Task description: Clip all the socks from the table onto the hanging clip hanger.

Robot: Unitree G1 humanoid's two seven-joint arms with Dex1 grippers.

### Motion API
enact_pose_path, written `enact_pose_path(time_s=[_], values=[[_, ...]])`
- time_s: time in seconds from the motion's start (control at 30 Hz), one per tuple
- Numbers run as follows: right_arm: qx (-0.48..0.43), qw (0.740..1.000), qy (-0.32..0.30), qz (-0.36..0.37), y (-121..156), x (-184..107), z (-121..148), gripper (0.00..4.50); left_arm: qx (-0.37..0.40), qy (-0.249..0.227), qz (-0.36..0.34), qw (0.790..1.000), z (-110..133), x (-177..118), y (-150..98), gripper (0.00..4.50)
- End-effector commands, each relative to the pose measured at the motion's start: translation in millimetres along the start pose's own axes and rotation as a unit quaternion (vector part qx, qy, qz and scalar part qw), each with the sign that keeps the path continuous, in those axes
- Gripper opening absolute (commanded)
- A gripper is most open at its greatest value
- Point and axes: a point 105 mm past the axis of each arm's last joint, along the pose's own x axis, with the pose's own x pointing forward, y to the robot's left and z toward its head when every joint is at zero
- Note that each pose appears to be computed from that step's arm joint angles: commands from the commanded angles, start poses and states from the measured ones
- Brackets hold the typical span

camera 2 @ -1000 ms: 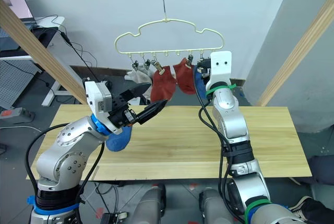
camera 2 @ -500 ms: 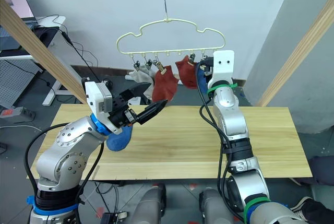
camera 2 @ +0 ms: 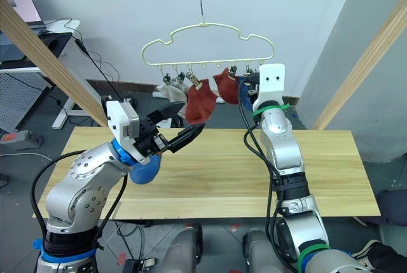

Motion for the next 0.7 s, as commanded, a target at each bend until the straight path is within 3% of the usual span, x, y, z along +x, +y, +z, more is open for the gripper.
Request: enact_pose_path(time_s=[0.03,0.7], values=[[-0.004,0.999,-0.034,-0.002,-1.6,-3.2,18.8,2.33,0.020,-0.015,-0.006,1.000,9.8,-0.6,-6.1,4.50],[0.008,0.999,-0.036,0.008,-4.1,-11.6,16.6,2.33,0.017,-0.013,-0.012,1.000,7.8,1.4,-9.5,4.50]])
